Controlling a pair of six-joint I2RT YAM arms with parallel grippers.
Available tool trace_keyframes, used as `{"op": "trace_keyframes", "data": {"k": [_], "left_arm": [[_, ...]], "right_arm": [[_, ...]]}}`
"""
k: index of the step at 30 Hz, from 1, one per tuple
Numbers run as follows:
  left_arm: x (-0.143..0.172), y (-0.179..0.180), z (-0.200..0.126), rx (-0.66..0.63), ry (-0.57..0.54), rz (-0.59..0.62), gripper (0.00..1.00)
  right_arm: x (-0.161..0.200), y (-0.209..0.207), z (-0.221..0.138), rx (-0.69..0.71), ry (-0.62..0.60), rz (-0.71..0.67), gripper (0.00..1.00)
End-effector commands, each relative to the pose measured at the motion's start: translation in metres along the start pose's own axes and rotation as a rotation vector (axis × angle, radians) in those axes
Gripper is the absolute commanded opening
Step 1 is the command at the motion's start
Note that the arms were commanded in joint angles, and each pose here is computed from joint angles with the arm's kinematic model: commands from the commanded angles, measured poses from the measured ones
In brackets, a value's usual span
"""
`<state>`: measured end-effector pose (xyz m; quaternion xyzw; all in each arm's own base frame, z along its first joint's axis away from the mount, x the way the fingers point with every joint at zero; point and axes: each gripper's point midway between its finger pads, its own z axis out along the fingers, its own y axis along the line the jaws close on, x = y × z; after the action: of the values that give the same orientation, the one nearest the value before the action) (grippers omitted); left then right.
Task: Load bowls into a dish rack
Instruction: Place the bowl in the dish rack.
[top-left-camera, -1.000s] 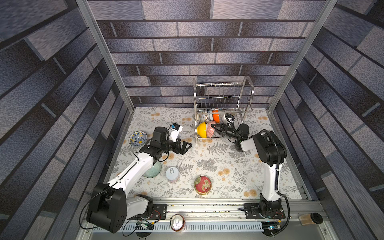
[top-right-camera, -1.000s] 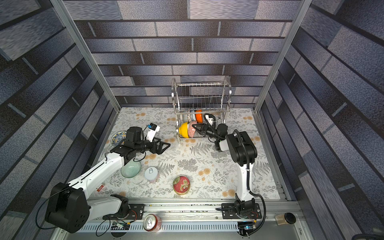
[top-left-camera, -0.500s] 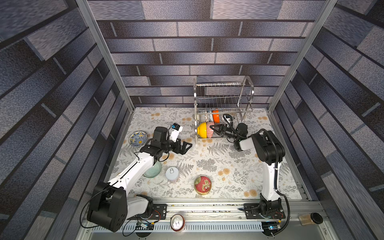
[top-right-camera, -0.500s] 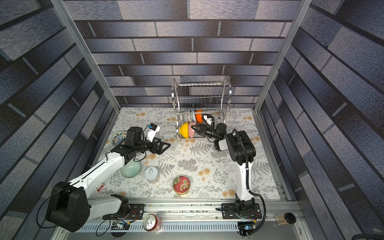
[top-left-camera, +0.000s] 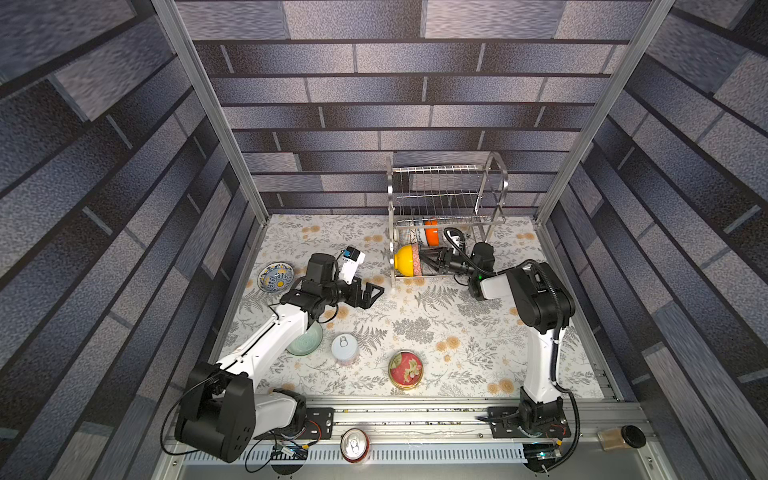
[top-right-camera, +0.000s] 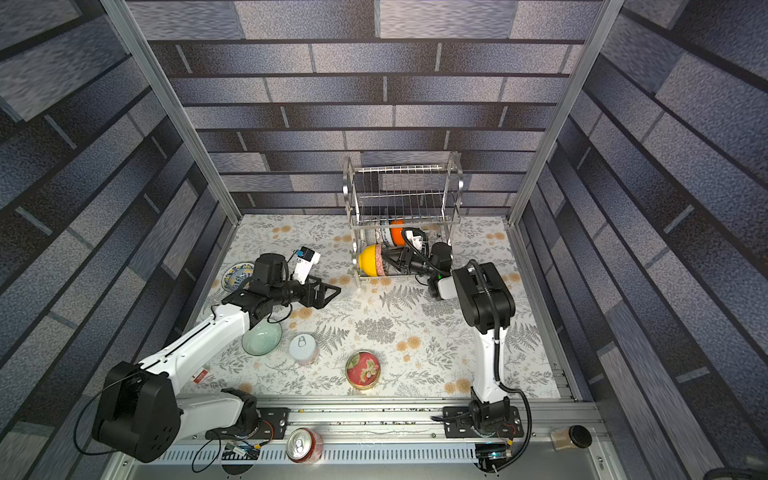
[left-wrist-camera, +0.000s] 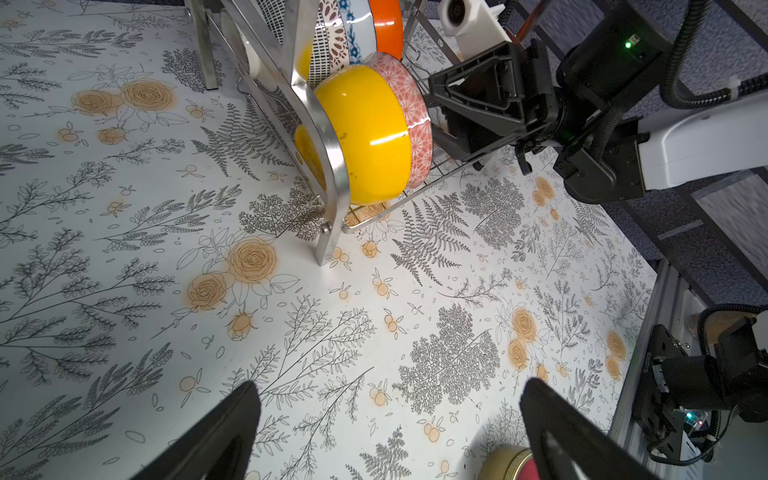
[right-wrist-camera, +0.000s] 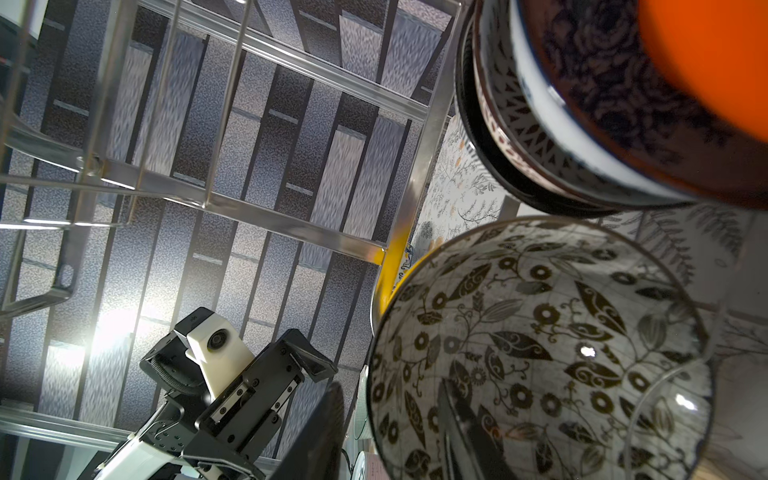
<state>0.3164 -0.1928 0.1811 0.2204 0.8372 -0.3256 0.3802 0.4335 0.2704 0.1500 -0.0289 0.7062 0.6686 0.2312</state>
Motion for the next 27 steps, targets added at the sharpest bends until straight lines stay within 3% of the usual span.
{"op": "trace_keyframes", "data": {"k": [1,14,27], "left_arm": [[-0.005,0.004,-0.004,-0.023,-0.012,0.015,1.0],[-0.006,0.033,-0.009,-0.181,-0.013,-0.003,1.0],[0.02,0.09,-0.019,-0.484,0.098,-0.099,1.0]], "right_arm": [[0.008,0.004,0.001,0.018,0.033,0.008,0.42],[0.019,0.014,-0.022,0.184,-0.001,-0.121,0.5],[0.045,0.013,-0.069,0.456,-0.043,-0.234,0.51]]}}
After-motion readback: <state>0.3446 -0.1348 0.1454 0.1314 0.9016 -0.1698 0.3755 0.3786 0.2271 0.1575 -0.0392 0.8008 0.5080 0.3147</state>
